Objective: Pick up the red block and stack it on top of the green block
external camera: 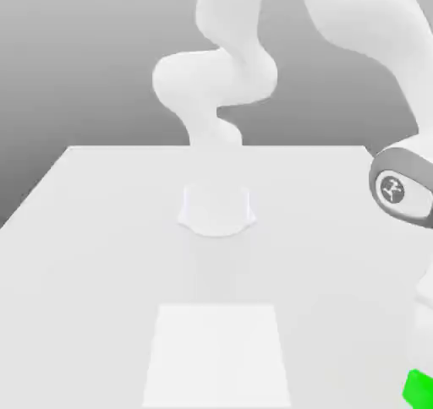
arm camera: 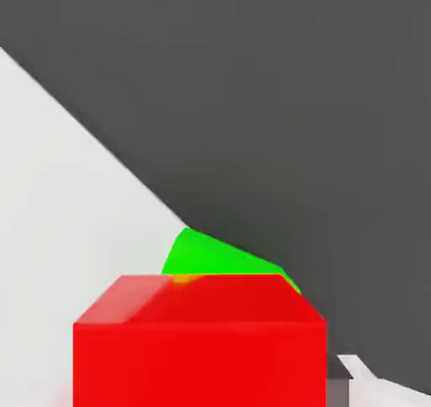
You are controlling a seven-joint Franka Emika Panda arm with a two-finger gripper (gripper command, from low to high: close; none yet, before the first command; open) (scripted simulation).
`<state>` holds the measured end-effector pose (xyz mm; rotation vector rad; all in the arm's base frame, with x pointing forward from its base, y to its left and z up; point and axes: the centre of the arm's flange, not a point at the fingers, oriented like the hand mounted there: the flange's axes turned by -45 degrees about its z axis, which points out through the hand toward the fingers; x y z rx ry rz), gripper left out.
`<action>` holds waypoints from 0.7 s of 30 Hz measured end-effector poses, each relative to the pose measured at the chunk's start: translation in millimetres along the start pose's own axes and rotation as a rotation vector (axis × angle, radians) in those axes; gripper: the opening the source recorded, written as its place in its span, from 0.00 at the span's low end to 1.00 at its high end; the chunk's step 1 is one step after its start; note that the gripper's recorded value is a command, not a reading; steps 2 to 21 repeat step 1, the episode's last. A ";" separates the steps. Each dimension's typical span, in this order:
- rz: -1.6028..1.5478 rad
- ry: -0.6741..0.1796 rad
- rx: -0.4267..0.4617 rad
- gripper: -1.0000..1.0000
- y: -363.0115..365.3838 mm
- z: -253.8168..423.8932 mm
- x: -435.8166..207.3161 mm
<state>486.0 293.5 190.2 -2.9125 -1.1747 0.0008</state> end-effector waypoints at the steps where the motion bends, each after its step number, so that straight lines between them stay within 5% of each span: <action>1: 0.000 0.000 0.000 1.00 0.0 0.0 0.0; 21: 0.000 0.000 0.000 1.00 0.0 0.0 0.0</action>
